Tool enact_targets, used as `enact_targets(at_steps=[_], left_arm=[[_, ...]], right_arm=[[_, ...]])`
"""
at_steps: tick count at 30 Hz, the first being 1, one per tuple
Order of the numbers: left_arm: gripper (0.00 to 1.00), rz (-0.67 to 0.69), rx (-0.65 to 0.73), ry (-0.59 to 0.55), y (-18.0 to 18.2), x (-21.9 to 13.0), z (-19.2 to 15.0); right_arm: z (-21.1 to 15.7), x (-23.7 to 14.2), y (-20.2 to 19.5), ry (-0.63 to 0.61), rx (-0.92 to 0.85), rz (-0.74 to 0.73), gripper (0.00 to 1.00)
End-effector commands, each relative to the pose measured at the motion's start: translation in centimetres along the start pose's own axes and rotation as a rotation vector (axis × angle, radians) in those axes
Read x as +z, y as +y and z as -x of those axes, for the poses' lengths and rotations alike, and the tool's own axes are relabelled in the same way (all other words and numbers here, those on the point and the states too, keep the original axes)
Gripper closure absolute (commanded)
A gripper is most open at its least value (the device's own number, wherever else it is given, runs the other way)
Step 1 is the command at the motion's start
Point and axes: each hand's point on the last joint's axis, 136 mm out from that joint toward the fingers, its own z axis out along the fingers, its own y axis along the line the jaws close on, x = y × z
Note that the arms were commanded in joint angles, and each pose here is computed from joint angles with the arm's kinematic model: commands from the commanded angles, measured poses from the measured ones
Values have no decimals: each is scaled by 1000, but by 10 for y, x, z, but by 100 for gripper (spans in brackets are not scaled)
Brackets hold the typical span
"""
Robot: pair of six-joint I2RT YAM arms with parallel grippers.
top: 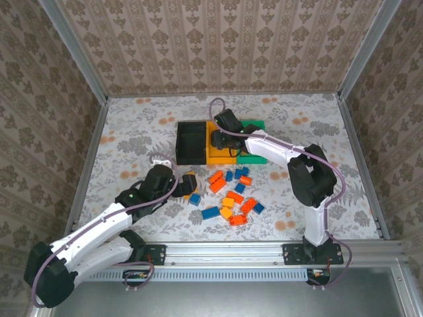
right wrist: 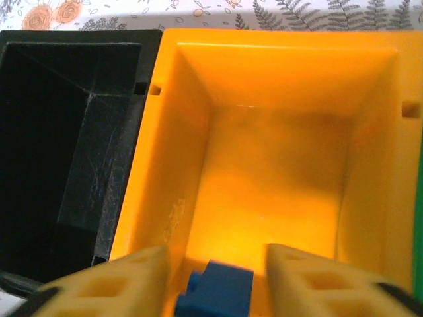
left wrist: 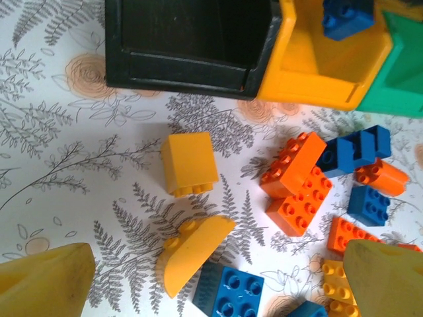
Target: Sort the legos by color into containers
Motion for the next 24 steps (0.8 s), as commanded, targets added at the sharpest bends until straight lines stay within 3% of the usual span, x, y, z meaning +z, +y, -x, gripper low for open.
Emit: enact_targets(at_steps=[1, 4, 11, 17, 20, 24], left_arm=[[2, 42, -8, 37, 10, 6, -9], [2, 20, 4, 54, 4, 11, -10], [7, -11, 106, 152, -19, 22, -22], [14, 39, 294, 229, -45, 36, -37], [20, 131, 317, 280, -37, 40, -41], [21, 163, 352, 304, -31, 39, -59]], right_arm=[[14, -10, 2, -19, -7, -14, 44], [17, -26, 3, -37, -2, 3, 37], [-11, -68, -13, -47, 30, 33, 35], [-48, -95, -44, -52, 83, 14, 35], [-64, -103, -57, -48, 107, 9, 35], [-76, -112, -70, -55, 123, -1, 34]])
